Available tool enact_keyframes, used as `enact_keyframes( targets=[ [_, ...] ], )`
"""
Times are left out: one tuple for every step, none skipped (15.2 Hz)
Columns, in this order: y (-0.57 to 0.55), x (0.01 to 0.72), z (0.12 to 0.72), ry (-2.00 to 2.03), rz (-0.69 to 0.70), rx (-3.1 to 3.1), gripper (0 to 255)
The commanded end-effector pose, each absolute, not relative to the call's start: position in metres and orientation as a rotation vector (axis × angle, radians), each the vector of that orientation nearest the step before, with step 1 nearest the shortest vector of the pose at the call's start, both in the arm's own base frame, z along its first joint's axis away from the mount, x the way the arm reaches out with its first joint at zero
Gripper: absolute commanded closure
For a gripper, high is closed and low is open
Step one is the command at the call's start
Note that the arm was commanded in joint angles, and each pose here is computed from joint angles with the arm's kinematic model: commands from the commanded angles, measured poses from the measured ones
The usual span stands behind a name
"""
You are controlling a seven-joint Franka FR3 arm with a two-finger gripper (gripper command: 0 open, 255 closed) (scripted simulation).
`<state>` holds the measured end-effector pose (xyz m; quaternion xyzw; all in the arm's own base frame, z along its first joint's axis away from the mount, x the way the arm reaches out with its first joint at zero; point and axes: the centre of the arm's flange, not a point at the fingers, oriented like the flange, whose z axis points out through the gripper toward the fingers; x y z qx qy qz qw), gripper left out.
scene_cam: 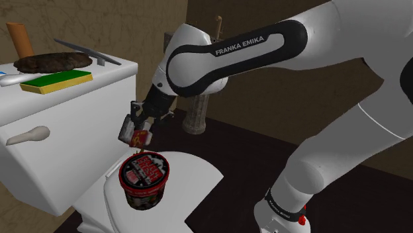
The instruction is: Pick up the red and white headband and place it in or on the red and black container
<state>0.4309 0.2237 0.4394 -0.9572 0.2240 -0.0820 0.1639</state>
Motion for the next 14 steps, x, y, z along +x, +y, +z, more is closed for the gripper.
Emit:
enact_keyframes(
  targets=[
    [0.215, 0.41, 0.438, 0.64, -0.235, -2.726, 255],
    [0.211, 0.397, 0.439, 0.64, -0.235, -2.726, 255],
    [0.211, 0.397, 0.433, 0.64, -0.235, -2.726, 255],
    [0.211, 0.397, 0.428, 0.64, -0.235, -2.726, 255],
    [0.211, 0.397, 0.423, 0.64, -0.235, -2.726, 255],
    [0.211, 0.397, 0.417, 0.64, -0.235, -2.726, 255],
    [0.211, 0.397, 0.412, 0.64, -0.235, -2.726, 255],
    [0.211, 0.397, 0.407, 0.64, -0.235, -2.726, 255],
    [0.211, 0.397, 0.402, 0.64, -0.235, -2.726, 255],
    [0.211, 0.397, 0.396, 0.64, -0.235, -2.726, 255],
    [0.211, 0.397, 0.391, 0.64, -0.235, -2.726, 255],
    [0.211, 0.397, 0.386, 0.64, -0.235, -2.726, 255],
    [0.211, 0.397, 0.38, 0.64, -0.235, -2.726, 255],
    [0.211, 0.397, 0.375, 0.64, -0.235, -2.726, 255]
  ],
)
